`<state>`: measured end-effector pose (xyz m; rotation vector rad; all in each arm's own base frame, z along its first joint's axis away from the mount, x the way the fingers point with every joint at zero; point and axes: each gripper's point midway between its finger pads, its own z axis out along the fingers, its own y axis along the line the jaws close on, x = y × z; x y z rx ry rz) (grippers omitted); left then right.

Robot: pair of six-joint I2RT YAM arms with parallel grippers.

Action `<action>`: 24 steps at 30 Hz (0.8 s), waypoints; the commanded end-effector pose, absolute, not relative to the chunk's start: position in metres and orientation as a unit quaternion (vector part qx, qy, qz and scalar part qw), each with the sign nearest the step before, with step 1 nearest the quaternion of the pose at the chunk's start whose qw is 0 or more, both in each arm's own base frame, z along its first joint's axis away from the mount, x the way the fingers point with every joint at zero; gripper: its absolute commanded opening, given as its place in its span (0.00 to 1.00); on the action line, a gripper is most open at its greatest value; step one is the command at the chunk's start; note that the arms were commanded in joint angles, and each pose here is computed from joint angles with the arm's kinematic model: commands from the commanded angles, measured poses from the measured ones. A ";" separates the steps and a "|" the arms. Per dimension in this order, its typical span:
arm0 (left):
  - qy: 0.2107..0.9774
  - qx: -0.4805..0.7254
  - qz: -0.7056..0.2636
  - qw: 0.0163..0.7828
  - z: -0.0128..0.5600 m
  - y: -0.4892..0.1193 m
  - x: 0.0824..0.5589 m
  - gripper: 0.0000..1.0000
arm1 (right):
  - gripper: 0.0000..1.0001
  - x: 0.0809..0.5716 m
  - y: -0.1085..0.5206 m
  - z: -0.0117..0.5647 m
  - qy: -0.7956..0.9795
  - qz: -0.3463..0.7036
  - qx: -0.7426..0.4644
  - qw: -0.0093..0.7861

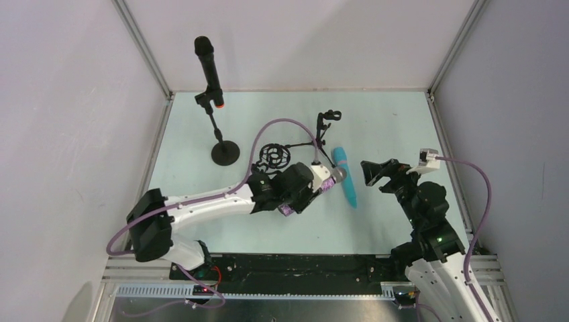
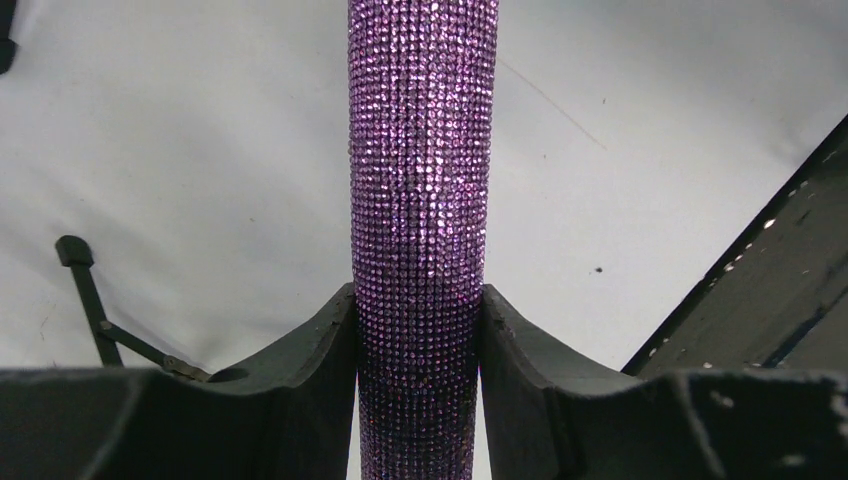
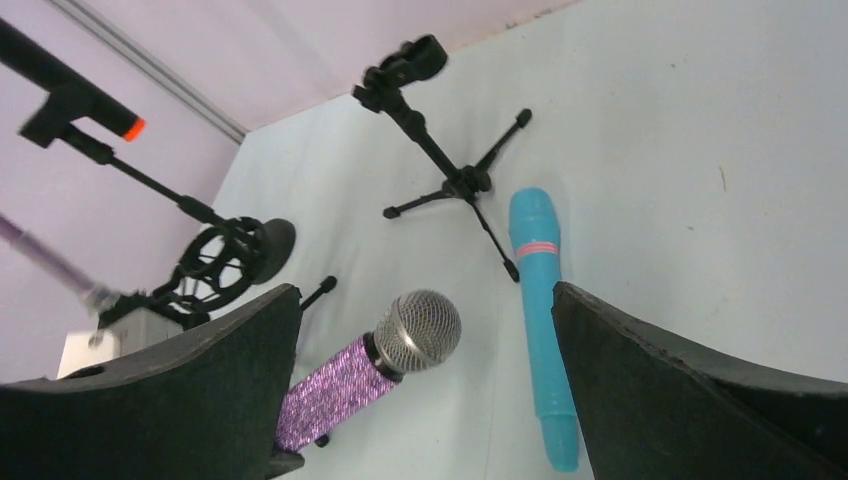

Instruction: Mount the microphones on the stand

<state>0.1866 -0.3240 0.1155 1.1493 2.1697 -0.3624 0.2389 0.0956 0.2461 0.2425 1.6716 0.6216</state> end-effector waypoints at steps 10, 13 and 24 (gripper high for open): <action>0.757 0.231 -0.377 0.482 0.284 -0.332 0.225 0.00 | 1.00 0.221 0.137 0.314 0.680 0.373 0.002 0.631; 0.719 0.180 -0.435 0.512 0.322 -0.326 0.226 0.00 | 1.00 0.211 0.157 0.329 0.657 0.422 -0.043 0.623; 0.622 0.146 -0.539 0.549 0.401 -0.302 0.192 0.00 | 1.00 0.187 0.214 0.371 0.577 0.528 -0.153 0.605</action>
